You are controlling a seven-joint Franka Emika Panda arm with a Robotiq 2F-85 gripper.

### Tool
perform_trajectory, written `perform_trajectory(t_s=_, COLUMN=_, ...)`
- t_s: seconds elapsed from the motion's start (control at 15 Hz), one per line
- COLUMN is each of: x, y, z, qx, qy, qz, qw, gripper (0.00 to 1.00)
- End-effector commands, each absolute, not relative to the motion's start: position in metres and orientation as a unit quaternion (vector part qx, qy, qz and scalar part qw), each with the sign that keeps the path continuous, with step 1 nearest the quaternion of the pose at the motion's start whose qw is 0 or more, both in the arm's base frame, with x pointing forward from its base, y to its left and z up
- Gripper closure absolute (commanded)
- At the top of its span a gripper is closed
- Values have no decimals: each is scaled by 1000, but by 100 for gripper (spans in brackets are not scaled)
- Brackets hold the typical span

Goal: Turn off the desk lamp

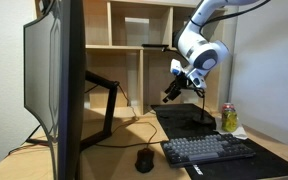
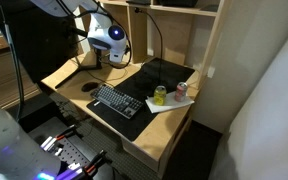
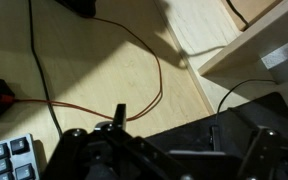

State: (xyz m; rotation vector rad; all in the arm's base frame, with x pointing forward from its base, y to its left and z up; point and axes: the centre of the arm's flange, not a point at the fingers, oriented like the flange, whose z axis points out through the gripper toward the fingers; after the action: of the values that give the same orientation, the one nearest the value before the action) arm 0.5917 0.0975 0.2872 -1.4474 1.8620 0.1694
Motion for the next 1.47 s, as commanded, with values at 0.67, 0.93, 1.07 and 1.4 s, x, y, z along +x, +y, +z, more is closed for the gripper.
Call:
perform_trajectory(t_s=0.67, x=615, y=64, z=277, qx=-451, qy=818, qz=135, qw=329, gripper=0)
perform_trajectory(t_s=0.93, x=632, y=53, z=268, qx=-464, qy=830, qz=46, qw=307, gripper=0)
perform_trajectory(t_s=1.07, x=647, y=48, z=263, qx=-465, qy=833, qz=3, qw=298, gripper=0)
perform_trajectory(t_s=1.4, x=662, y=55, z=255, qx=-488, qy=828, qz=-4, qw=277, gripper=0)
